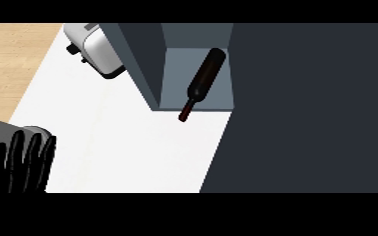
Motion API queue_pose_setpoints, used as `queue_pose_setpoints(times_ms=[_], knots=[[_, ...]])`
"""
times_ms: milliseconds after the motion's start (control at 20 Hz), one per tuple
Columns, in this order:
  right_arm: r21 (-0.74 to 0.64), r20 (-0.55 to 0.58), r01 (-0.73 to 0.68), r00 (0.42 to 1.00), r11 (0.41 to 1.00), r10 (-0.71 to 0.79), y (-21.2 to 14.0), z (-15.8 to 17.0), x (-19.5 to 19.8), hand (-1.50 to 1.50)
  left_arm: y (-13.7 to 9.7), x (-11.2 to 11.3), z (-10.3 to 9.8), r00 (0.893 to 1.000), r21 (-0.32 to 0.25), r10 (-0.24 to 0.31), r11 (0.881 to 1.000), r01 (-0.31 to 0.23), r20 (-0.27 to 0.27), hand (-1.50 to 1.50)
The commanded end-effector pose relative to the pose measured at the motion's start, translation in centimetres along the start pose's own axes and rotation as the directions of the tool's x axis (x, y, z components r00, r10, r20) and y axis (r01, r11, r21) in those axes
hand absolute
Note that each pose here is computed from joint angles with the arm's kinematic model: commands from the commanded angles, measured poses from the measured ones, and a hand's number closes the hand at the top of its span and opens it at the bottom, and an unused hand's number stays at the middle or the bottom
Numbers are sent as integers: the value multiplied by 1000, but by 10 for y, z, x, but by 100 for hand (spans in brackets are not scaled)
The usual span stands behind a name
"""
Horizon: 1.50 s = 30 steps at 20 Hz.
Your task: Pick up the wine, place it into the cabinet and close the cabinet
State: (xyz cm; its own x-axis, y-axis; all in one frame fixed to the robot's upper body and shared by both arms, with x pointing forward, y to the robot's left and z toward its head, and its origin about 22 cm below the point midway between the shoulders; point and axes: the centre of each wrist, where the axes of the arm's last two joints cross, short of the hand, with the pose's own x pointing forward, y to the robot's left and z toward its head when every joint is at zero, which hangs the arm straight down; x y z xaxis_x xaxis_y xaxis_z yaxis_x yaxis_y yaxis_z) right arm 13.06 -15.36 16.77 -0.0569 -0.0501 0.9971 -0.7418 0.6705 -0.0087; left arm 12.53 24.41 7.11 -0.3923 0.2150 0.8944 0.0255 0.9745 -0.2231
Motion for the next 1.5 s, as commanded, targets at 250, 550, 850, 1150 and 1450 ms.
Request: queue_pose_setpoints(times_ms=[250, 550, 850, 1150, 1450], knots=[[82, 96, -13, 995, 997, 5, 50, 10, 30, 150, 47, 10, -4, 999, 24, -36, 999, 36, -2, -150], [74, 92, 13, 996, 997, -19, 70, -10, 20, 150, 62, 19, -15, 999, 11, -33, 999, 33, 13, -150], [9, 128, -52, 990, 999, 51, 79, -28, 23, 150, 71, 30, -19, 1000, -25, -18, 1000, 17, -10, -150], [-62, 160, -107, 980, 992, 116, 81, -53, 24, 150, 61, 25, -31, 999, -20, 25, 999, -26, -19, -150], [-53, 138, -107, 984, 993, 113, 70, -81, 34, 150, 66, 20, -37, 998, -49, 62, 997, -63, -34, -150]])
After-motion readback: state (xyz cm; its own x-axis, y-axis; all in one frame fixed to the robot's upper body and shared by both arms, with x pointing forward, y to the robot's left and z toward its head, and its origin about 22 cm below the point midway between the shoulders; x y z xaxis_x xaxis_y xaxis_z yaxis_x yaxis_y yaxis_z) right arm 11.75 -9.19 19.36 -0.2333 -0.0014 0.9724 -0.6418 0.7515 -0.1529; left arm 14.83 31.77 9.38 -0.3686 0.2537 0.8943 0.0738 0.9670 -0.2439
